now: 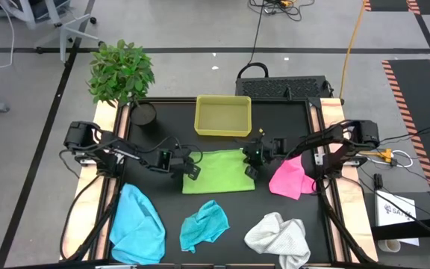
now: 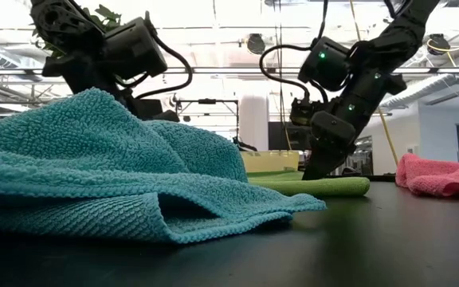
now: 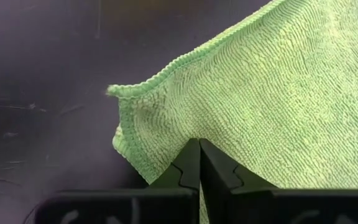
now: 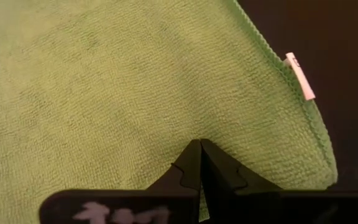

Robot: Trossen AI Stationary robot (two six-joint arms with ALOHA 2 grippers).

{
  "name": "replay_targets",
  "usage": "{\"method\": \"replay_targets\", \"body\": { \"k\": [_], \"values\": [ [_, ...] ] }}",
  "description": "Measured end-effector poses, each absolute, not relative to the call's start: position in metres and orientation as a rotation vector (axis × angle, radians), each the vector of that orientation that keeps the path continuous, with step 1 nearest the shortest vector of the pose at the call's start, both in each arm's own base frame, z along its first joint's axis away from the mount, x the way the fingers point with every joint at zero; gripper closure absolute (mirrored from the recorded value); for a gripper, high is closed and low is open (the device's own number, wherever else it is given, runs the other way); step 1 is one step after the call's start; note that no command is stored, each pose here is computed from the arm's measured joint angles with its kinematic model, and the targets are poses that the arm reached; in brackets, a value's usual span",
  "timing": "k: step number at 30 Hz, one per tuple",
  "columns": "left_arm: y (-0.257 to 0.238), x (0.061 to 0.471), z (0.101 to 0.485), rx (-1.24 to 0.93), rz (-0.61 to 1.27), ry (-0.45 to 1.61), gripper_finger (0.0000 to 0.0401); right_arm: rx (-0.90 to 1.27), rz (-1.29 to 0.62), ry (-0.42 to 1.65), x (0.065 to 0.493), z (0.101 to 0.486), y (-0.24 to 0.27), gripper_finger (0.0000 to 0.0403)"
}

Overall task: Fold microfiber towels
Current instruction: Fold the green microfiber cloth

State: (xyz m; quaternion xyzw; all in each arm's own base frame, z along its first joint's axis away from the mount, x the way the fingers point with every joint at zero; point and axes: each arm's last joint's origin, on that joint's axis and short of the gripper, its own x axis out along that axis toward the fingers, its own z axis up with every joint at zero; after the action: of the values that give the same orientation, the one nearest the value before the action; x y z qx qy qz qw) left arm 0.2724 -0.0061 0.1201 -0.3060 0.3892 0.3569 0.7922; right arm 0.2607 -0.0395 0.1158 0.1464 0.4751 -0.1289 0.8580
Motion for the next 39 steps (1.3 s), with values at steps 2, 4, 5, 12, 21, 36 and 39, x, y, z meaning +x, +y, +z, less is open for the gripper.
{"method": "replay_targets", "body": {
  "k": [2,4,5,12,21,36,39],
  "values": [
    [-0.005,0.272,0.120,-0.650,0.766,0.840,0.0398,0.319,-0.246,0.997,0.260,0.117,-0.039,0.0403],
    [-0.004,0.273,0.121,-0.640,0.761,0.840,0.0398,0.323,-0.217,0.987,0.259,0.122,-0.038,0.0403],
    [-0.003,0.272,0.123,-0.639,0.756,0.837,0.0397,0.322,-0.208,0.980,0.258,0.124,-0.037,0.0403],
    [0.004,0.270,0.139,-0.600,0.721,0.804,0.0394,0.317,-0.191,0.855,0.254,0.154,-0.035,0.0398],
    [0.014,0.265,0.166,-0.589,0.695,0.708,0.0380,0.297,-0.280,0.828,0.243,0.170,-0.037,0.0341],
    [0.016,0.252,0.165,-0.707,0.720,0.837,0.0369,0.416,-0.263,0.837,0.251,0.187,-0.055,0.0280],
    [0.016,0.251,0.178,-0.685,0.714,0.857,0.0383,0.358,-0.246,0.868,0.257,0.208,-0.058,0.0280]
  ]
}}
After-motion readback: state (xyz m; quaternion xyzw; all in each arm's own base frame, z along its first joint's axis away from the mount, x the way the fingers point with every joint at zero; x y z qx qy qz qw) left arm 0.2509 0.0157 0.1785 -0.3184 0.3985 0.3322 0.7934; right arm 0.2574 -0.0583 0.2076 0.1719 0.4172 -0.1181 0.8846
